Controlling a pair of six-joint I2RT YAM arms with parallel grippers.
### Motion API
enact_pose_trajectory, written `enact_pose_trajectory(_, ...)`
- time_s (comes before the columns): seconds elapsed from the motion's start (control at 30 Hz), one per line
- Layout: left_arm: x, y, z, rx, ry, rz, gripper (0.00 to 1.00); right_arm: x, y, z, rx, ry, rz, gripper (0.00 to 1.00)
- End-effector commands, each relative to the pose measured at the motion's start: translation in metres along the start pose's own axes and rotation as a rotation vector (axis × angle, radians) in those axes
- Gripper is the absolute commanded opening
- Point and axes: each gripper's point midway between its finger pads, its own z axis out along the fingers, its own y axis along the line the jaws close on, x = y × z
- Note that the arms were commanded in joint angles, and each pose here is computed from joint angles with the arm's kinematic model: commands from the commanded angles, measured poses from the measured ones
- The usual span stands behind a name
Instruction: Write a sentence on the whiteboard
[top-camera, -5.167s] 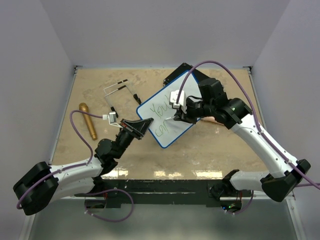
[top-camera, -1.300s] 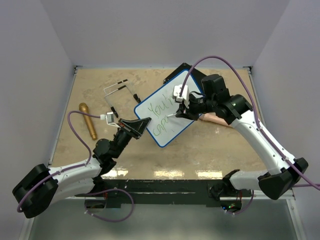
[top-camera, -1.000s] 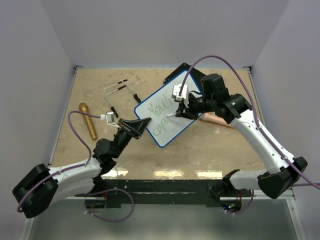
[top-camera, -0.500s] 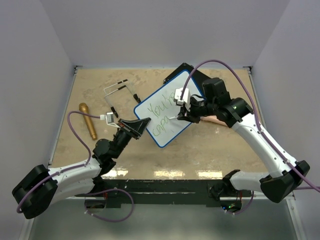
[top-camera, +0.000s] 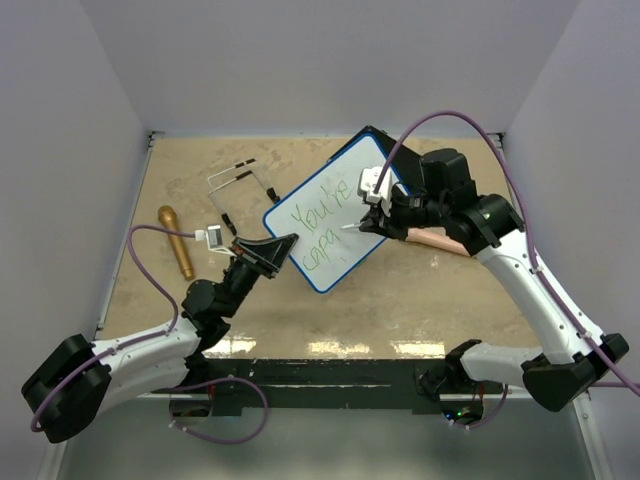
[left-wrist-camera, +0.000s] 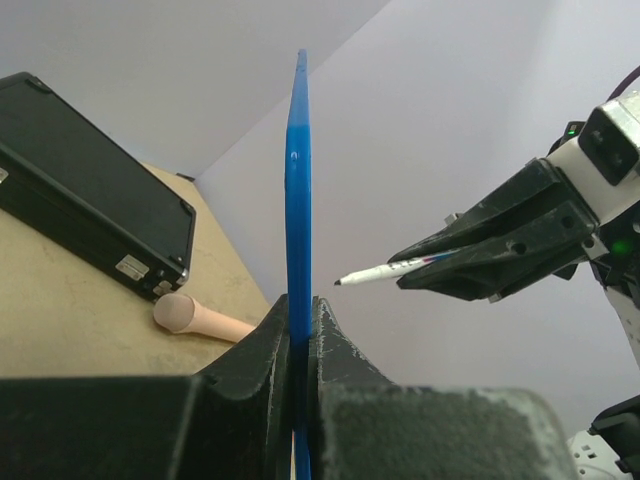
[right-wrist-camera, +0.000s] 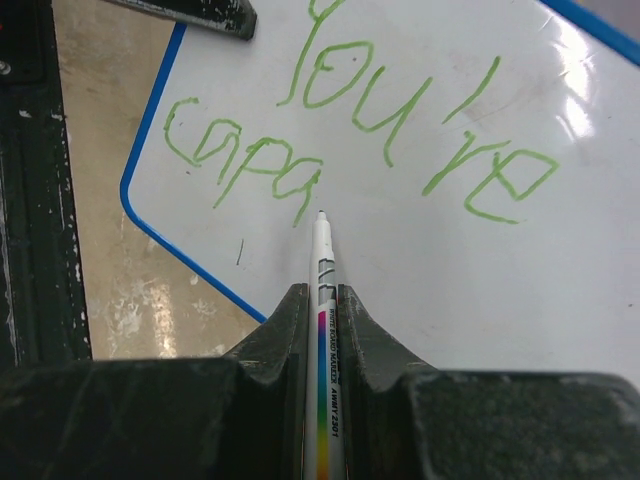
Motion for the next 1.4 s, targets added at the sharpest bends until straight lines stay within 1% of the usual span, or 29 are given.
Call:
enact_pose_trajectory(0.0,-0.038,-0.046,-0.003,0.172,-0.133,-0.060,0.00,-0.024,-0.001,-0.007,-0.018,-0.069,-0.037,0.00)
enact_pose_trajectory(0.13,-0.036,-0.046,-0.004,0.176,-0.121,-0.059,0.00,-0.025,-0.002,-0.007,-0.016,-0.075,-0.040,0.00)
enact_pose_trajectory(0.3,-0.033,-0.048,-0.007,0.189,-0.105,-0.065,0.00,-0.032,0.008,-0.013,-0.062,-0.100,-0.063,0.00)
enact_pose_trajectory(0.43,-0.031,-0.046,-0.010,0.181,-0.092,-0.062,0.00,-0.033,0.012,-0.019,-0.063,-0.118,-0.082,0.00)
enact_pose_trajectory(1.37,-0.023,-0.045,-0.013,0.185,-0.052,-0.083,0.00,-0.020,0.013,-0.016,-0.049,-0.112,-0.086,0.00)
